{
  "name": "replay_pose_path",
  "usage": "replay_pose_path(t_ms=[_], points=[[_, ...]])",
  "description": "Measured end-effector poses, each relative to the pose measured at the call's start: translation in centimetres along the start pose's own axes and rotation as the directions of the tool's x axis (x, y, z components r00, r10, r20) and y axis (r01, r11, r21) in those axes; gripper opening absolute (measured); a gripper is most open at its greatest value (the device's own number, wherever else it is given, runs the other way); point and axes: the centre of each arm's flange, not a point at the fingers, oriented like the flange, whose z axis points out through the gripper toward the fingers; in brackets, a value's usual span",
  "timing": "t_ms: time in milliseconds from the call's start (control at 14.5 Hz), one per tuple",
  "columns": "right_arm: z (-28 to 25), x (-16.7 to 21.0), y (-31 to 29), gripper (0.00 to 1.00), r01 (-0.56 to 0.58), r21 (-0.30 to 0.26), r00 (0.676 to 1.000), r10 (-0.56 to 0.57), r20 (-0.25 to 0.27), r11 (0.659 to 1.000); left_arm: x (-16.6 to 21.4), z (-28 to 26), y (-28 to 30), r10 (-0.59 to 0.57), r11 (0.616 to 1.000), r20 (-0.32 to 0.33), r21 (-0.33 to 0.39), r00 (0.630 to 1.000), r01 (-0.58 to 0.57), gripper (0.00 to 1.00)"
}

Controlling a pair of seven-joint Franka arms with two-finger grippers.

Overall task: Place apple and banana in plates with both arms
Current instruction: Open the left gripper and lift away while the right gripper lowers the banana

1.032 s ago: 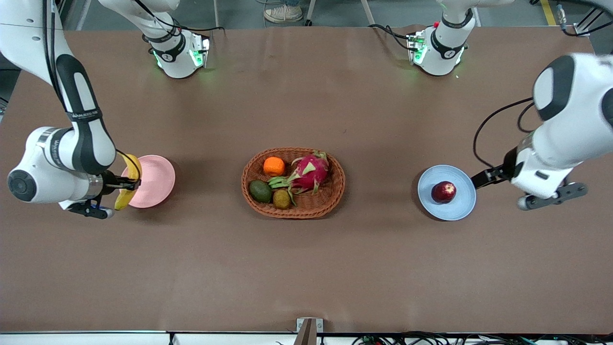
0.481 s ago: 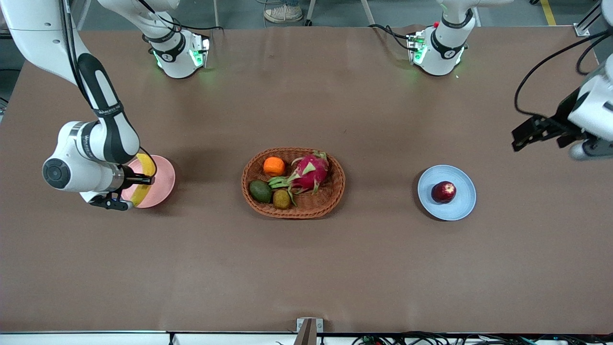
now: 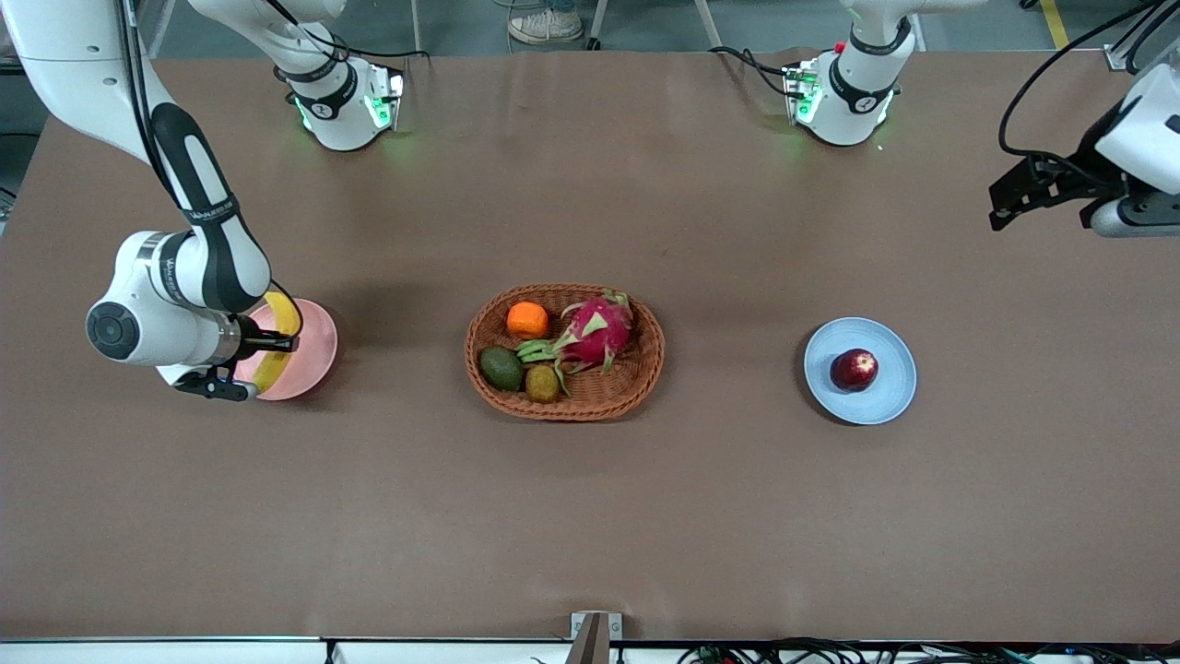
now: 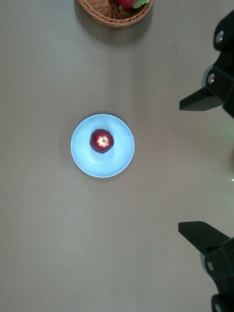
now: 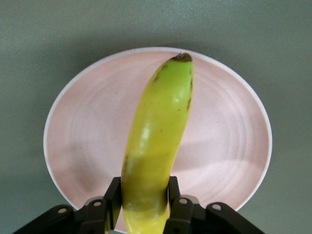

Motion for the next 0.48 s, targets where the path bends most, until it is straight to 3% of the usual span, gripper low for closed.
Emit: replay_pose_path(t_ms=[344, 481], points=[[-2.7, 0.2, -0.1, 0.96, 0.0, 0.003, 1.0, 0.0, 0.001, 1.0, -1.3, -0.4, 0.2, 0.003, 1.0, -0.005, 0.005, 1.0, -0.003, 1.0], [-6.4, 0.5, -0.2, 1.0, 0.002, 0.007, 1.0, -0.002, 0.0, 1.0, -1.2, -0.2, 0.2, 0.003, 1.0, -0.003, 0.006, 1.0, -0.003, 1.0]])
